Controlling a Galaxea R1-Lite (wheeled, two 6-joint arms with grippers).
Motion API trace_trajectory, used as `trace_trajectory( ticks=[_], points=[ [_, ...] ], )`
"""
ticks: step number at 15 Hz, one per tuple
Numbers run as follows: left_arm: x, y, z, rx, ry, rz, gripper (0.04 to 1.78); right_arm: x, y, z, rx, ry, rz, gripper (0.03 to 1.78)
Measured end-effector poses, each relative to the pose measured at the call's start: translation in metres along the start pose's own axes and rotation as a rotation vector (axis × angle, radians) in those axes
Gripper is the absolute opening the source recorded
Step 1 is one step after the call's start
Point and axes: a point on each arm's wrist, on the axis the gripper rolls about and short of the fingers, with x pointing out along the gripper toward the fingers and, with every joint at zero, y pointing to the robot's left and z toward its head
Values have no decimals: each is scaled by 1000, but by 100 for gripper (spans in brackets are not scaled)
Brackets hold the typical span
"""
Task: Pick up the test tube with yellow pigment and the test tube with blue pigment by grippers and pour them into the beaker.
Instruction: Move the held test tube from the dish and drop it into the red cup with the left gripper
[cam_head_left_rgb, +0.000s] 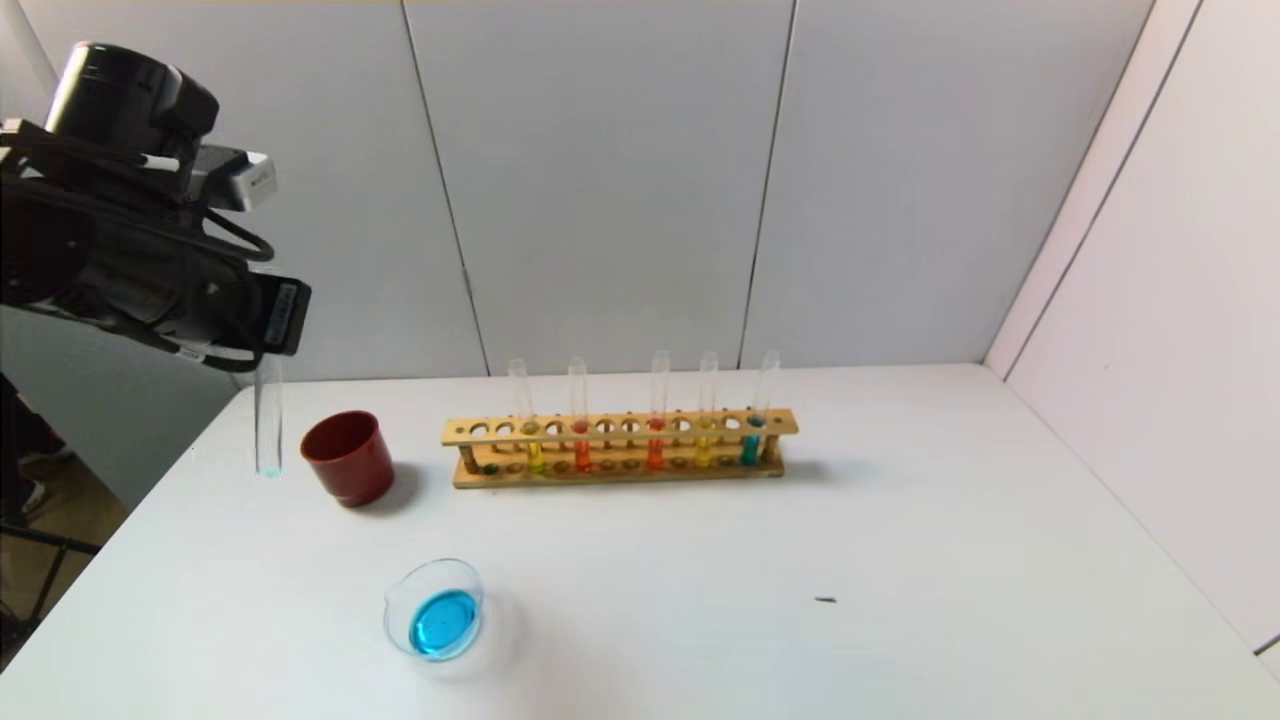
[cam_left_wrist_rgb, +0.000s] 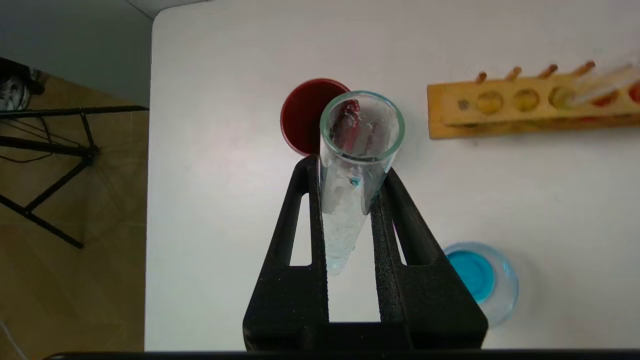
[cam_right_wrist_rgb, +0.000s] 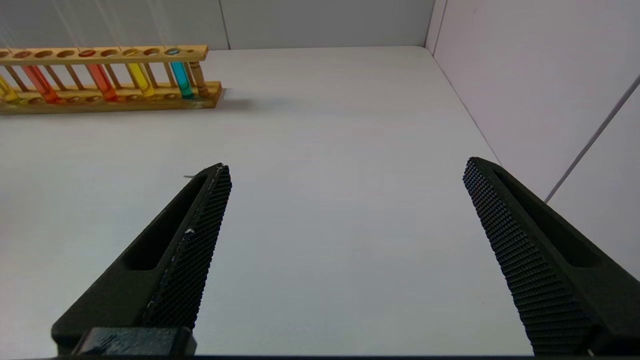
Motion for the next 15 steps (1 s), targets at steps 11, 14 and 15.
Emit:
trace_trajectory(
  ticks=[11,14,15],
  points=[
    [102,5,3,-92,-109,53,31,0,0,0,0,0,0,170],
    [109,3,-1,-85,-133,35,31,0,0,0,0,0,0,170],
    [112,2,-2,-83,-149,33,31,0,0,0,0,0,0,170]
  ],
)
